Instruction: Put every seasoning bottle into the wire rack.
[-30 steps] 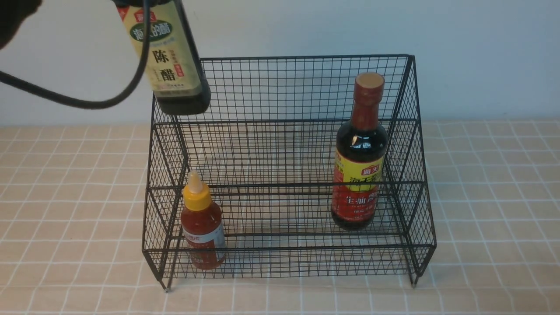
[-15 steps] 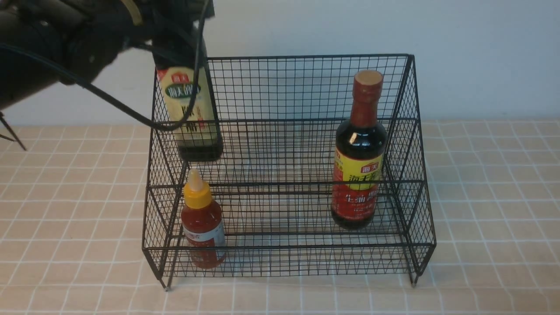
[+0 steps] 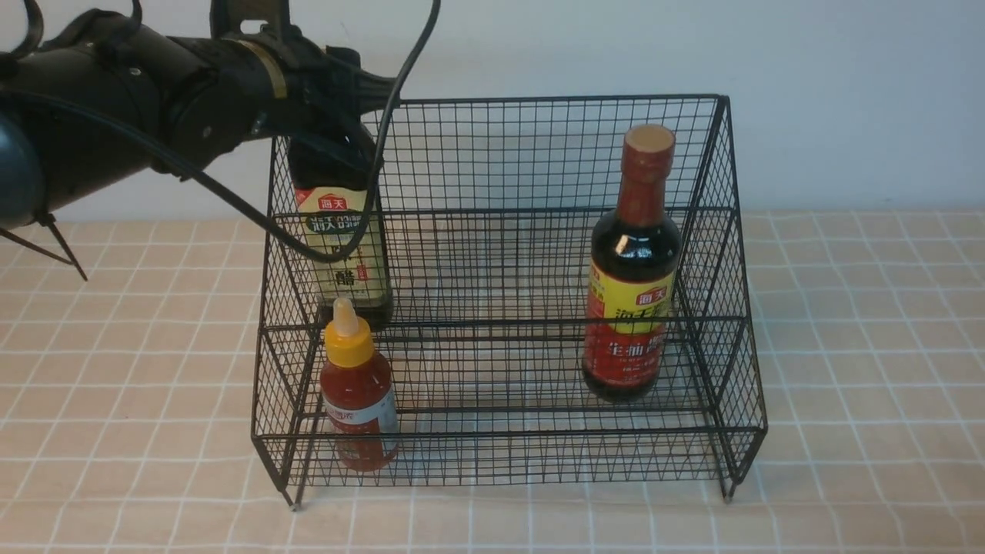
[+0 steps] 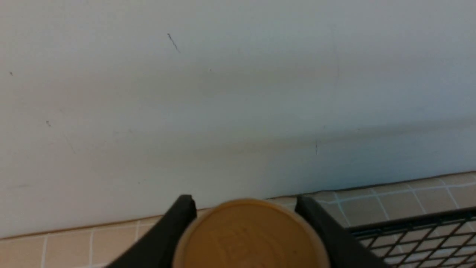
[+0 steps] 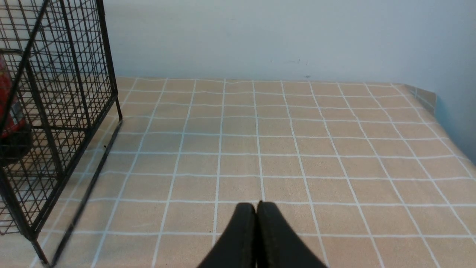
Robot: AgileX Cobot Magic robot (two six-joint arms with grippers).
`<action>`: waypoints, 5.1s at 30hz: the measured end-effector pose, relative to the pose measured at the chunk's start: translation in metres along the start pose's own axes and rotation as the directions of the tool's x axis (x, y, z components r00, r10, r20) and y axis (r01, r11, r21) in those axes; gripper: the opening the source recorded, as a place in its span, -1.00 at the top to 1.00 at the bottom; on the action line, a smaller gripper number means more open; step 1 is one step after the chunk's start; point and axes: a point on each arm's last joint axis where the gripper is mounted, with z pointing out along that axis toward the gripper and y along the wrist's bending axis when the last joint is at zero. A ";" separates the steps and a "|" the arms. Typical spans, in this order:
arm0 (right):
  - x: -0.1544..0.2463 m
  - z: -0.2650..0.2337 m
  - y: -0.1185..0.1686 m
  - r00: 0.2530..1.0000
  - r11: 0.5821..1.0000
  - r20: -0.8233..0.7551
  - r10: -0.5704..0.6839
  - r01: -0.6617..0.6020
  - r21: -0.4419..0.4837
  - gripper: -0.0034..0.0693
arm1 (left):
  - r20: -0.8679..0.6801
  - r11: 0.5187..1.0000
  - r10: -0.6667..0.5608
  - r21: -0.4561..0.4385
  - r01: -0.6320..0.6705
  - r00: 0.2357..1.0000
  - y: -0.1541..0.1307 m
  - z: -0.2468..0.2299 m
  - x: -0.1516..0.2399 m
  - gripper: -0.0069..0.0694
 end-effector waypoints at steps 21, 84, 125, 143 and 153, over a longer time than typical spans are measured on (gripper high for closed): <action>0.000 0.000 0.000 1.000 1.000 0.000 0.000 0.000 0.000 0.95 | 0.053 0.999 0.043 0.022 -0.045 0.998 -0.015 -0.030 -0.019 -0.41; 0.000 0.000 0.000 1.000 1.000 0.000 0.000 0.000 0.001 0.95 | 0.310 0.995 0.097 -0.013 -0.098 0.946 0.037 -0.318 0.131 0.84; 0.000 0.000 0.000 1.000 1.000 0.000 -0.001 0.001 0.001 0.95 | 0.133 0.988 0.056 -0.148 -0.036 0.990 0.054 -0.255 0.279 0.84; 0.000 0.000 0.000 1.000 1.000 0.000 -0.001 0.001 0.001 0.95 | 0.132 0.988 0.056 -0.148 -0.036 0.990 0.054 -0.255 0.279 0.84; 0.000 0.000 0.000 1.000 1.000 0.000 -0.001 0.001 0.001 0.95 | 0.132 0.988 0.056 -0.148 -0.036 0.990 0.054 -0.255 0.279 0.84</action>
